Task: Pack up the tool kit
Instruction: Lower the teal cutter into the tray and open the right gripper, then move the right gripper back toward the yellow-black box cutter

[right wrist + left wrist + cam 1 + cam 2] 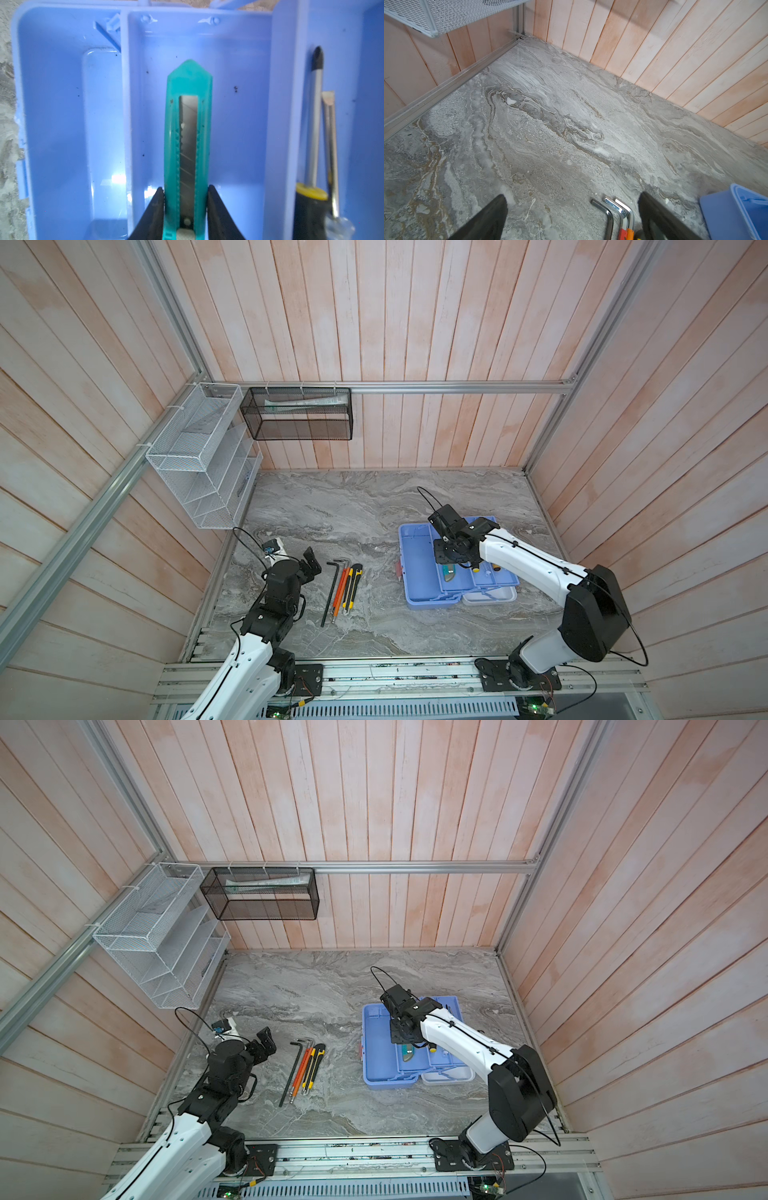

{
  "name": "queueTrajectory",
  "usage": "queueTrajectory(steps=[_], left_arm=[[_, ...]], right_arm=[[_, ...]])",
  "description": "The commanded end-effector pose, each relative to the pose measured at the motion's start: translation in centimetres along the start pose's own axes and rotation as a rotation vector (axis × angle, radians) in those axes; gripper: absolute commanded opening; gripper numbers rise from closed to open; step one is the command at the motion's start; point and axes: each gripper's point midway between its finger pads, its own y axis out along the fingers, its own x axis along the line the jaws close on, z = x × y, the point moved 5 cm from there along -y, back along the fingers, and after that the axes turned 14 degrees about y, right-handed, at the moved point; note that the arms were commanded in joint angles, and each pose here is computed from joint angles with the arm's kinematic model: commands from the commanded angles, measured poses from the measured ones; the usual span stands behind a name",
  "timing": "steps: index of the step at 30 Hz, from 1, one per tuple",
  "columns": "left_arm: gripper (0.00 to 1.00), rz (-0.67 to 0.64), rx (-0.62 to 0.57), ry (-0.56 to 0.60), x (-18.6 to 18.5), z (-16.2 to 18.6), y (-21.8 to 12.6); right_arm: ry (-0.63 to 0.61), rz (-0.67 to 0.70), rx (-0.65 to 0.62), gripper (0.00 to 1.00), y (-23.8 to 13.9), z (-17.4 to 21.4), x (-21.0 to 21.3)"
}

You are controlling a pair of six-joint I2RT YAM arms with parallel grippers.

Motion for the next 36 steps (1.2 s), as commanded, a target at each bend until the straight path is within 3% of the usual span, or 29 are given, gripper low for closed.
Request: queueTrajectory(steps=[1,7,15,20,26,36], left_arm=[[1.0,-0.008,0.016,-0.001,0.2,0.7,0.1],[1.0,-0.008,0.013,-0.002,0.2,0.6,0.1],[1.0,-0.005,0.015,0.0,0.2,0.7,0.1],[1.0,-0.005,0.008,-0.004,0.2,0.6,0.0],[1.0,0.003,0.0,-0.005,0.3,0.6,-0.2],[1.0,0.008,-0.016,-0.014,0.4,0.5,-0.5]], right_arm=[[-0.007,0.017,-0.018,0.36,-0.7,-1.0,0.2],[-0.01,-0.041,-0.039,0.41,-2.2,-1.8,1.4],[-0.061,-0.309,-0.061,0.44,-4.4,0.9,9.9],[-0.147,-0.44,0.026,0.44,-2.0,5.4,16.4],[-0.26,-0.432,0.111,0.45,2.4,10.0,20.2],[-0.355,-0.417,0.085,0.46,5.8,11.0,22.6]])
